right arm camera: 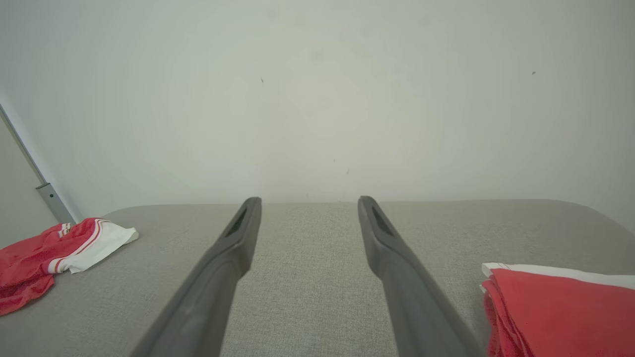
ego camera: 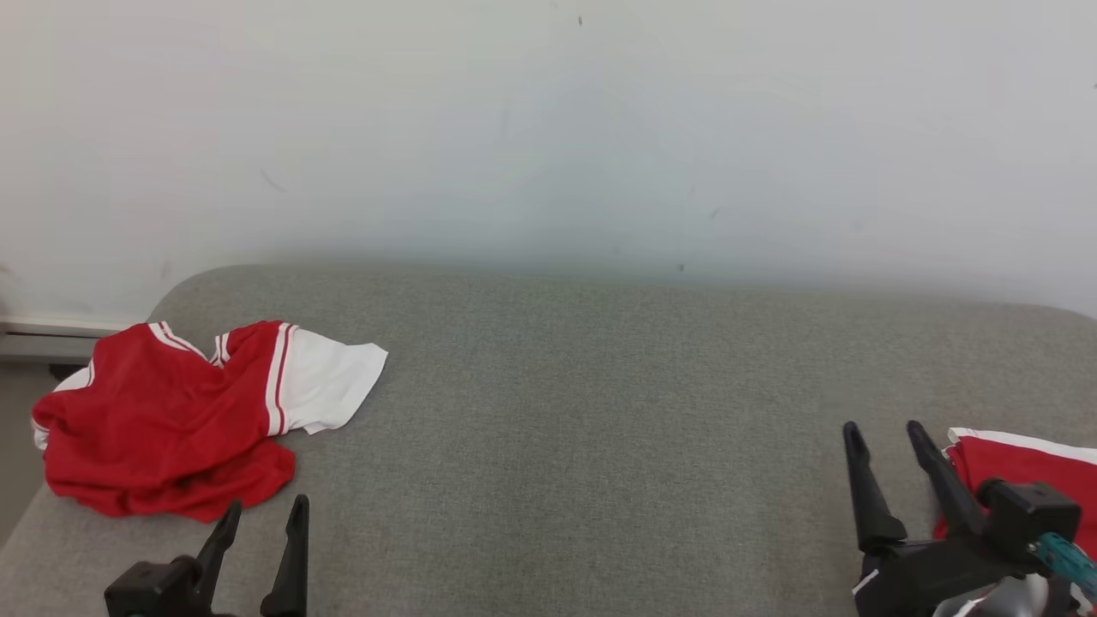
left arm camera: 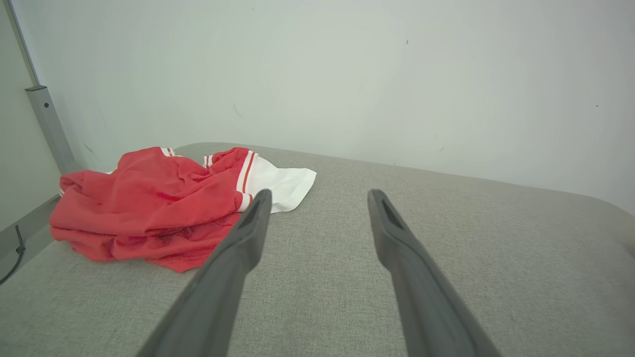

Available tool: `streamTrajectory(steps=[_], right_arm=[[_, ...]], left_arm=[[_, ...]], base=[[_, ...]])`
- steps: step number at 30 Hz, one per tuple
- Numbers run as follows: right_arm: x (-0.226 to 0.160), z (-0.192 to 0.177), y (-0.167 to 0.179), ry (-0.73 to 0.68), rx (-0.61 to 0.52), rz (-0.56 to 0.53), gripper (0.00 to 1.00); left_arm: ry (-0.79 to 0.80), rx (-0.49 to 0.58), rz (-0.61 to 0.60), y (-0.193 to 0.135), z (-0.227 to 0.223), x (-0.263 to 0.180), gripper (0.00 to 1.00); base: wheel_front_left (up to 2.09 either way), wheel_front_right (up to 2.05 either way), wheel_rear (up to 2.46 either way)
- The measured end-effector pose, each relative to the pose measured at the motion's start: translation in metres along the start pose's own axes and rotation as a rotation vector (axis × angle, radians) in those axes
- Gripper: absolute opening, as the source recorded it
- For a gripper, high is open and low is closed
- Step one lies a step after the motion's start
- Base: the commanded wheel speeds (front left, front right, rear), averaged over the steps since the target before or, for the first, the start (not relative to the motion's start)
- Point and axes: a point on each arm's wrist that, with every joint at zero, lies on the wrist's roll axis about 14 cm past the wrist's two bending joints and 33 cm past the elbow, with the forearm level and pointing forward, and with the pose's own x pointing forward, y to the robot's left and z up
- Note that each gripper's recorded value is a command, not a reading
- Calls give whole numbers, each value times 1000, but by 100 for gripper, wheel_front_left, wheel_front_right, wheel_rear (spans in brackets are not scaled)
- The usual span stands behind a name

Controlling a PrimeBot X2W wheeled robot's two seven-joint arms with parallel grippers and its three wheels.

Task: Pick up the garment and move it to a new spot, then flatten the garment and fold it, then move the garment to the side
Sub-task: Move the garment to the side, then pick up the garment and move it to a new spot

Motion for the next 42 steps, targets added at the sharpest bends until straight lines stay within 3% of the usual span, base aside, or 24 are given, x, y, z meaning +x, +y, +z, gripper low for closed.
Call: streamTrajectory(steps=[10,17,42], right_arm=[[-23,4,-39,-57,3,-156,100],[-37,-3,-52,-53,17,-205,100],[-35,-13,-53,-40,27,-210,100]], left_arm=[[23,-7,-1,-2,-12,-5,100],[32,-10,-36,-14,-15,0,100],[73,-12,-29,-14,-24,0,100]], base=[[0,0,0],[0,0,0],[0,0,0]])
